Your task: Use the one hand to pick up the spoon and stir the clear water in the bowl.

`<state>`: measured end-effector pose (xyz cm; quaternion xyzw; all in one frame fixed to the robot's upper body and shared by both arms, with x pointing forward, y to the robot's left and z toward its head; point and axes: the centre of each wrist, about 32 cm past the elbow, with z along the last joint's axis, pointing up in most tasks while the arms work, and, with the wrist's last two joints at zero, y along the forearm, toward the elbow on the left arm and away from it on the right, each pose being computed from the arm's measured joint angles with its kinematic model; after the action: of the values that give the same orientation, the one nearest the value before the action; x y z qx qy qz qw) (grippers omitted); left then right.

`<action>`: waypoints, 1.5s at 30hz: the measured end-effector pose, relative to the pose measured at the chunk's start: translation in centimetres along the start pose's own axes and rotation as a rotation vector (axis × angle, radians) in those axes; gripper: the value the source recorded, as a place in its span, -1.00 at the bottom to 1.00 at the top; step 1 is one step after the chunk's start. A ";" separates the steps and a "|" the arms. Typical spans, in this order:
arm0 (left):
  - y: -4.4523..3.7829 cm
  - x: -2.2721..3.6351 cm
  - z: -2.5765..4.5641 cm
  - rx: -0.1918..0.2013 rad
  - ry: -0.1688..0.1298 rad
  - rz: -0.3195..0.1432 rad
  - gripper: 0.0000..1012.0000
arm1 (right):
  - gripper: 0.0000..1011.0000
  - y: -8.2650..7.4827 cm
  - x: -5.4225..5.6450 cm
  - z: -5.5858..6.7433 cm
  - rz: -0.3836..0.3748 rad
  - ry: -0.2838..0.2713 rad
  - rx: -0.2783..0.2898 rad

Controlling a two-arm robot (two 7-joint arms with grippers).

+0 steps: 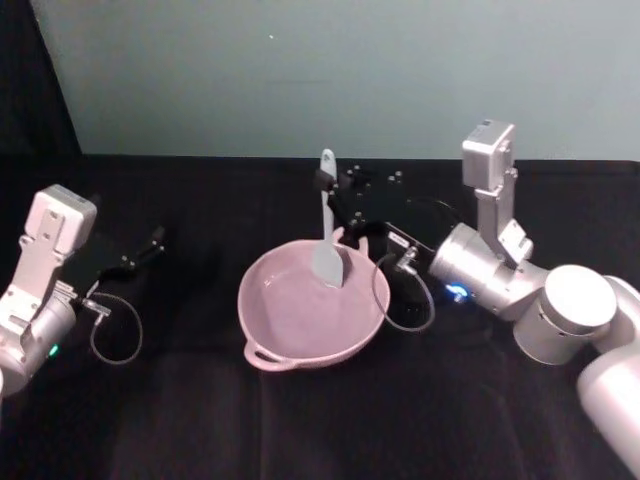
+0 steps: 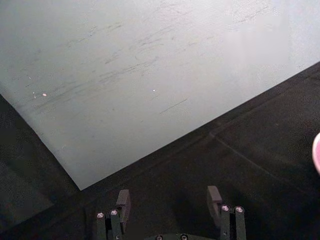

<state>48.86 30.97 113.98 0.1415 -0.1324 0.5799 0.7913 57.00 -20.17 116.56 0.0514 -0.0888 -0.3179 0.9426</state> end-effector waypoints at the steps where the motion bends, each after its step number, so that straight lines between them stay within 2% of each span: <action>1: 0.00 0.00 0.00 0.000 0.000 0.000 1.00 | -0.77 -0.2 0.1 0.1 0.001 -0.002 -0.002; 5: 0.00 0.00 0.00 0.000 0.000 0.000 1.00 | -0.77 -1.6 0.3 0.7 0.019 0.000 -0.020; 11: 0.00 0.00 0.00 0.000 0.000 0.000 1.00 | -0.77 -3.2 0.0 2.0 0.077 0.019 -0.031; 20: 0.00 0.00 0.00 0.000 0.000 0.000 1.00 | -0.77 -4.0 -1.1 3.0 0.164 0.067 -0.051; 26: 0.00 0.00 0.00 0.000 0.000 0.000 1.00 | -0.77 -3.6 -2.1 2.9 0.210 0.109 -0.068; 35: 0.00 0.00 0.00 0.000 0.000 0.000 1.00 | -0.77 -1.6 -3.3 2.6 0.246 0.148 -0.060; 40: 0.00 0.00 0.00 0.000 0.000 0.000 1.00 | -0.77 -0.5 -3.6 2.1 0.227 0.144 -0.041; 45: 0.00 0.00 0.00 0.000 0.000 0.000 1.00 | -0.77 0.8 -3.6 1.4 0.193 0.118 -0.029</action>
<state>48.86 30.97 113.98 0.1415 -0.1324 0.5799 0.7913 54.34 -17.43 117.60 0.0475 -0.0333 -0.2232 0.9730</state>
